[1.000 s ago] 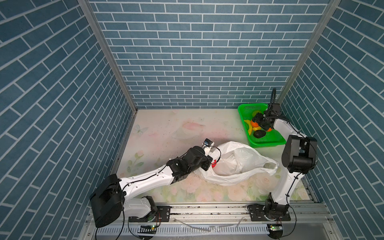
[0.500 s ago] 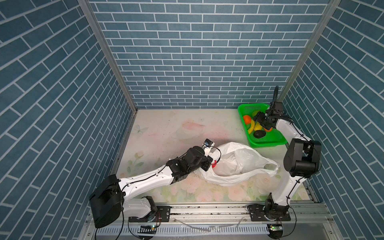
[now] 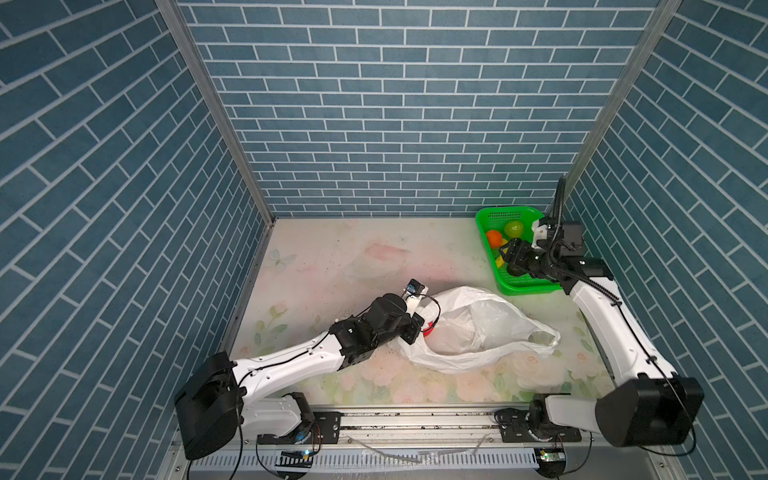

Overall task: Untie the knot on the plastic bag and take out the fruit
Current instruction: 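Move the open right gripper back into the bag above the red apple, then lower and close the right gripper on the red apple, then lift the red apple out of the bag with the right gripper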

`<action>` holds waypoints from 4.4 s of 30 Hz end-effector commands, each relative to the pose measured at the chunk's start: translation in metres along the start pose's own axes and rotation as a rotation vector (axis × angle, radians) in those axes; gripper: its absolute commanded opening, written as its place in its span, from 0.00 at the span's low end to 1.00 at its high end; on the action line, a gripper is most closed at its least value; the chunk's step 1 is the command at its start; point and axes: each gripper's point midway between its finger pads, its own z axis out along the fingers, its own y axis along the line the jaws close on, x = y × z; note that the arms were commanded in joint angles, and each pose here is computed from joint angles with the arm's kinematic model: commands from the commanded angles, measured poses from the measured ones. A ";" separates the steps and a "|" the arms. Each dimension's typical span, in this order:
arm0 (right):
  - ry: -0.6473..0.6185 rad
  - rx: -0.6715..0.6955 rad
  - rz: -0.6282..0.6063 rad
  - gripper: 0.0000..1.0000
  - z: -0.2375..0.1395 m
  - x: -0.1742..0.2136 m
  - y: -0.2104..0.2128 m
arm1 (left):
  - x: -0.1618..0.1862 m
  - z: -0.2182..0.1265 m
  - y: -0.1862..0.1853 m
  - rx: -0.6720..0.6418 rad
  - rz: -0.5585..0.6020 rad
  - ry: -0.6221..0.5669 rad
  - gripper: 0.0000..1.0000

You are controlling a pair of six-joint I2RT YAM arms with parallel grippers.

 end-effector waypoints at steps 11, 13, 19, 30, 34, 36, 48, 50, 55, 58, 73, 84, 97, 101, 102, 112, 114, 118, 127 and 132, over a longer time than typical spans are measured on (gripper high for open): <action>0.096 -0.134 -0.133 0.78 -0.069 0.094 0.059 | -0.010 0.001 -0.004 0.030 0.002 -0.013 0.00; 0.113 -0.158 -0.169 0.78 -0.073 0.105 0.069 | -0.010 0.001 -0.005 0.034 0.002 -0.011 0.00; 0.155 -0.185 -0.299 0.78 -0.076 0.140 0.095 | -0.011 0.000 -0.004 0.034 0.001 -0.009 0.00; 0.206 -0.180 -0.451 0.77 -0.047 0.202 0.110 | -0.013 -0.003 -0.004 0.034 -0.002 -0.014 0.00; 0.192 -0.170 -0.479 0.75 -0.032 0.213 0.106 | -0.014 -0.004 -0.004 0.036 -0.005 -0.017 0.00; 0.192 -0.158 -0.500 0.75 -0.024 0.217 0.104 | -0.014 -0.005 -0.005 0.037 -0.008 -0.019 0.00; 0.132 -0.122 -0.506 0.71 -0.004 0.240 0.069 | -0.021 -0.012 0.002 0.030 -0.040 -0.039 0.00; 0.120 -0.115 -0.520 0.70 -0.004 0.244 0.066 | -0.021 -0.011 0.003 0.031 -0.044 -0.035 0.00; 0.128 -0.097 -0.536 0.70 0.000 0.255 0.059 | -0.024 -0.007 0.002 0.041 -0.045 -0.033 0.00; 0.150 -0.082 -0.524 0.70 0.007 0.266 0.051 | -0.030 -0.006 0.001 0.047 -0.047 -0.041 0.00; 0.112 -0.097 -0.299 0.81 0.038 0.255 0.046 | -0.041 -0.013 -0.018 0.151 -0.023 -0.069 0.00; 0.113 -0.138 -0.132 0.93 0.067 0.259 0.068 | -0.053 -0.006 -0.023 0.174 -0.002 -0.088 0.00; 0.093 -0.013 -0.039 0.95 0.094 0.247 0.058 | -0.041 -0.005 -0.028 0.208 -0.002 -0.059 0.00; 0.080 -0.022 -0.025 0.95 0.106 0.244 0.064 | -0.039 -0.004 -0.030 0.219 0.001 -0.050 0.00; 0.078 -0.027 -0.021 0.95 0.109 0.243 0.067 | -0.039 -0.003 -0.030 0.222 0.001 -0.049 0.00; 0.036 0.033 0.002 0.66 0.118 0.240 0.055 | -0.023 -0.005 -0.029 0.224 0.005 -0.018 0.00; 0.032 0.044 -0.001 0.58 0.116 0.239 0.051 | -0.018 -0.007 -0.027 0.219 0.006 -0.011 0.00; 0.025 0.063 -0.008 0.52 0.108 0.235 0.044 | -0.008 -0.009 -0.021 0.194 0.020 0.005 0.00; -0.021 0.123 -0.027 0.48 0.074 0.220 0.021 | -0.016 -0.004 -0.017 0.162 0.121 -0.028 0.00; -0.017 0.118 -0.028 0.47 0.059 0.218 0.016 | -0.032 0.006 -0.021 0.169 0.152 -0.072 0.00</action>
